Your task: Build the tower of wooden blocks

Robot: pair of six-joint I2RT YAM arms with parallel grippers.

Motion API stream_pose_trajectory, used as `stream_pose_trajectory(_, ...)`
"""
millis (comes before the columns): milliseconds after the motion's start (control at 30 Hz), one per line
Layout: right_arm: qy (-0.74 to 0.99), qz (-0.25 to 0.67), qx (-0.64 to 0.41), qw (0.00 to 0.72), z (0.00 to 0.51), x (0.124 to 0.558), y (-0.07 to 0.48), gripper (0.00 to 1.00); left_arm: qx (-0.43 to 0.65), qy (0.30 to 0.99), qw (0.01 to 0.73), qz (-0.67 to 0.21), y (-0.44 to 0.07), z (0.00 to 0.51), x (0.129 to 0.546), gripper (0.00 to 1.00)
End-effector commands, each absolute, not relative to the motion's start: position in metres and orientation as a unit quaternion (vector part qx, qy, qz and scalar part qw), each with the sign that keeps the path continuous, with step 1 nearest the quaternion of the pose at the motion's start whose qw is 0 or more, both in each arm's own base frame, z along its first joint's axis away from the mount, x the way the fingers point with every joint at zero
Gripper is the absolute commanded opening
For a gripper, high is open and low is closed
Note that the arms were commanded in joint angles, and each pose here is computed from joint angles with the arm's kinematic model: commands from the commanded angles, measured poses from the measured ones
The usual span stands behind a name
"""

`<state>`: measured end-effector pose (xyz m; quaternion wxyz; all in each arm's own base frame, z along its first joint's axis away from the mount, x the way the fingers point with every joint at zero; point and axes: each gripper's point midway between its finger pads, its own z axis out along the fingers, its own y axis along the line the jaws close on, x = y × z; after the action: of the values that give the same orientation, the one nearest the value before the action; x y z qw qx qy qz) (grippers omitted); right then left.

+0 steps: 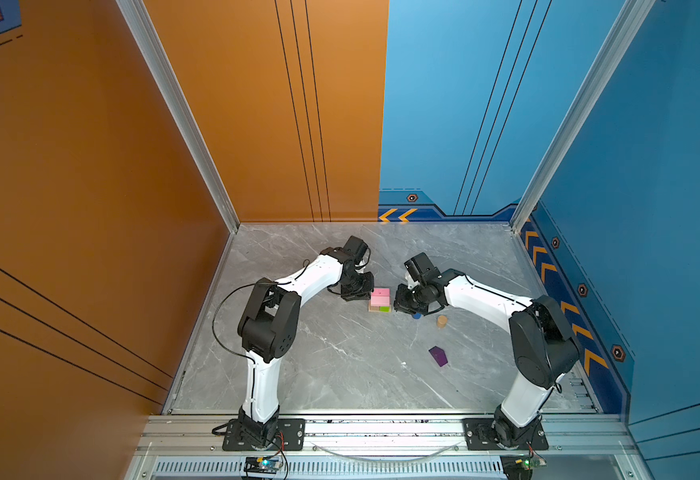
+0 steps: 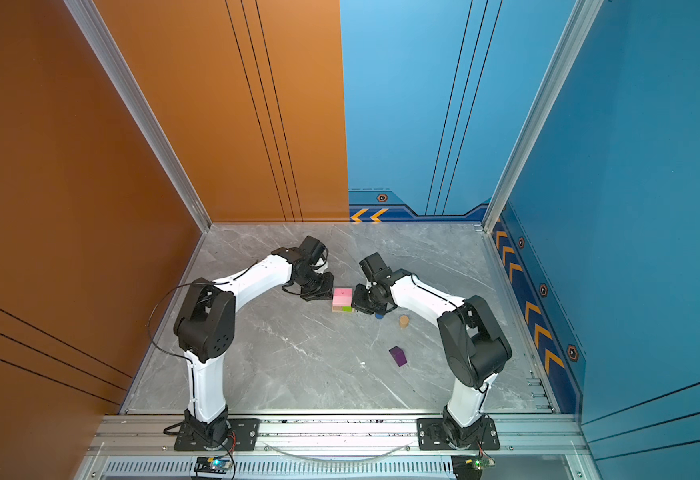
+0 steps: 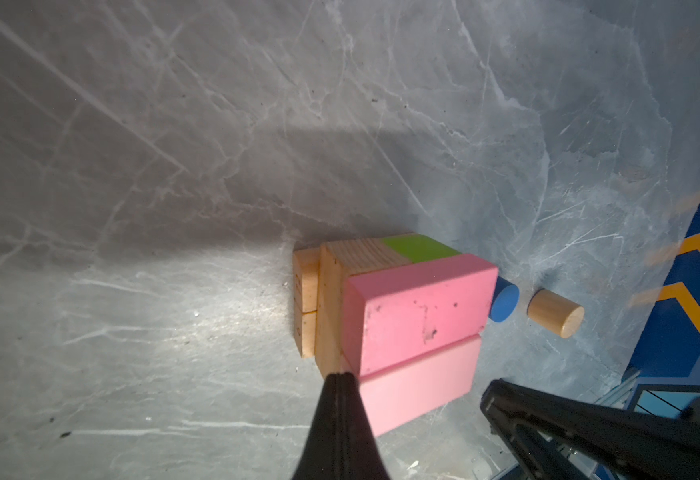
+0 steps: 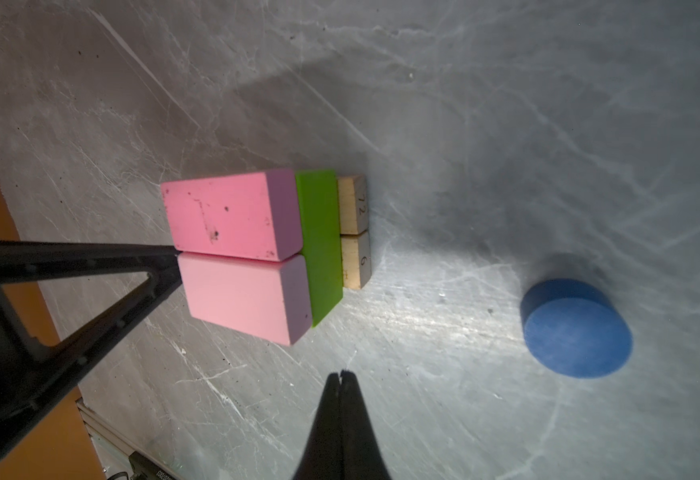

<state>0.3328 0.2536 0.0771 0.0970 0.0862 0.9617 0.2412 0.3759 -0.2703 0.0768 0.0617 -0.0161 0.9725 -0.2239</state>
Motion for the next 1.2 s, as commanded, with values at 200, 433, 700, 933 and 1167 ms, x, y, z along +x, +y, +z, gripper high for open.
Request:
stream_pose_trajectory(200, 0.963, 0.224, 0.096, 0.119, 0.09, 0.333, 0.236, 0.0, -0.025, 0.97, 0.075, -0.23, -0.26, 0.092, 0.378, 0.0)
stream_pose_trajectory(433, 0.963, 0.209, 0.102, 0.135, 0.101, 0.331, 0.22, 0.0, -0.032, 0.968, 0.095, -0.229, -0.243, 0.106, 0.38, 0.0)
stream_pose_trajectory(700, 0.965, 0.178, 0.114, 0.154, 0.112, 0.325, 0.19, 0.0, -0.04, 0.966, 0.13, -0.219, -0.215, 0.129, 0.374, 0.0)
stream_pose_trajectory(933, 0.966, 0.136, 0.13, 0.175, 0.12, 0.314, 0.152, 0.01, -0.051, 0.966, 0.152, -0.202, -0.188, 0.137, 0.362, 0.0)
stream_pose_trajectory(1167, 0.967, 0.101, 0.144, 0.185, 0.116, 0.297, 0.121, 0.1, -0.05, 0.961, 0.189, -0.194, -0.17, 0.142, 0.344, 0.0)
